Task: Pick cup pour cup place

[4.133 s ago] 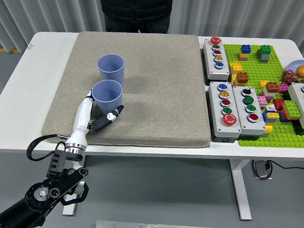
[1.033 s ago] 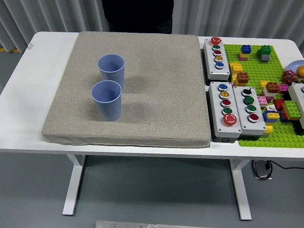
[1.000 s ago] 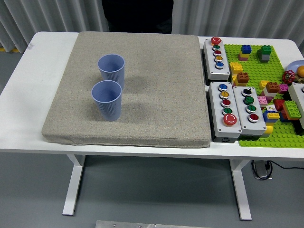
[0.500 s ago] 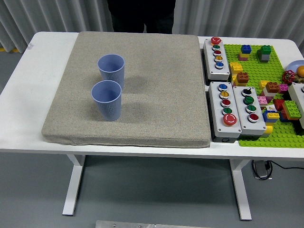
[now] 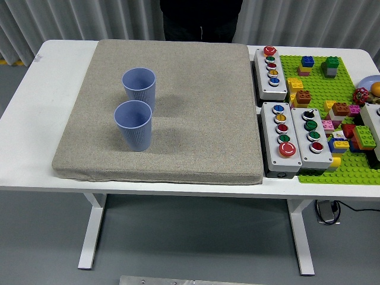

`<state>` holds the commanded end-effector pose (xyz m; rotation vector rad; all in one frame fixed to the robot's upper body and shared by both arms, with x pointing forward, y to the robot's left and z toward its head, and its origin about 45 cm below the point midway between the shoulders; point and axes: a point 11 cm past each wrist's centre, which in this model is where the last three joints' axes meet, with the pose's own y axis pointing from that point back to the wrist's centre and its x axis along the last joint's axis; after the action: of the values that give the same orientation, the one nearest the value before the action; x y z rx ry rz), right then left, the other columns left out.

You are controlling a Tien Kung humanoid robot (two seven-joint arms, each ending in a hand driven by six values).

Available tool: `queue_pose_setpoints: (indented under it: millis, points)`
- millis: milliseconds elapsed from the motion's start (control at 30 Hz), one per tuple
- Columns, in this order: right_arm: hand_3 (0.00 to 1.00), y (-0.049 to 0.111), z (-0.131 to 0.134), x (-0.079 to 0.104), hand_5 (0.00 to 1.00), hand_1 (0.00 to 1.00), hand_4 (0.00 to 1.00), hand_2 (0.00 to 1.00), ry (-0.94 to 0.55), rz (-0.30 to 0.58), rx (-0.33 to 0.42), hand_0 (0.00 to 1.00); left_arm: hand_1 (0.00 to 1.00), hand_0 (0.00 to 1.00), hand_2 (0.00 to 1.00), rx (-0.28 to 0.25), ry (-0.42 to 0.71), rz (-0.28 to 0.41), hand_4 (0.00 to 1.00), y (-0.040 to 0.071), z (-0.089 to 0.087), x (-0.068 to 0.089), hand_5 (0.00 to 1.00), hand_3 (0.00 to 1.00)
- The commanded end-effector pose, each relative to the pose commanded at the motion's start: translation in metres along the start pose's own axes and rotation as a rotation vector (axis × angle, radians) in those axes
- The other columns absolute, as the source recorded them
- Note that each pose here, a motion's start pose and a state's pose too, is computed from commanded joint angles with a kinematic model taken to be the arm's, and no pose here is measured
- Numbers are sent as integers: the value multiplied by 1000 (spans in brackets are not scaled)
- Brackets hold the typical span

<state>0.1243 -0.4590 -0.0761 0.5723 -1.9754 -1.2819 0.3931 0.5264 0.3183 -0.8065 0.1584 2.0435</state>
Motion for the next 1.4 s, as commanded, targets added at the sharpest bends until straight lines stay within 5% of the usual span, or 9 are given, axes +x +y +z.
queue_pose_setpoints:
  millis: [1400]
  points:
    - [570, -2, 4, 6, 136, 634, 2, 589, 31, 17, -11, 685, 933, 995, 998, -3, -10, -20, 869, 10, -1, -3, 998, 998]
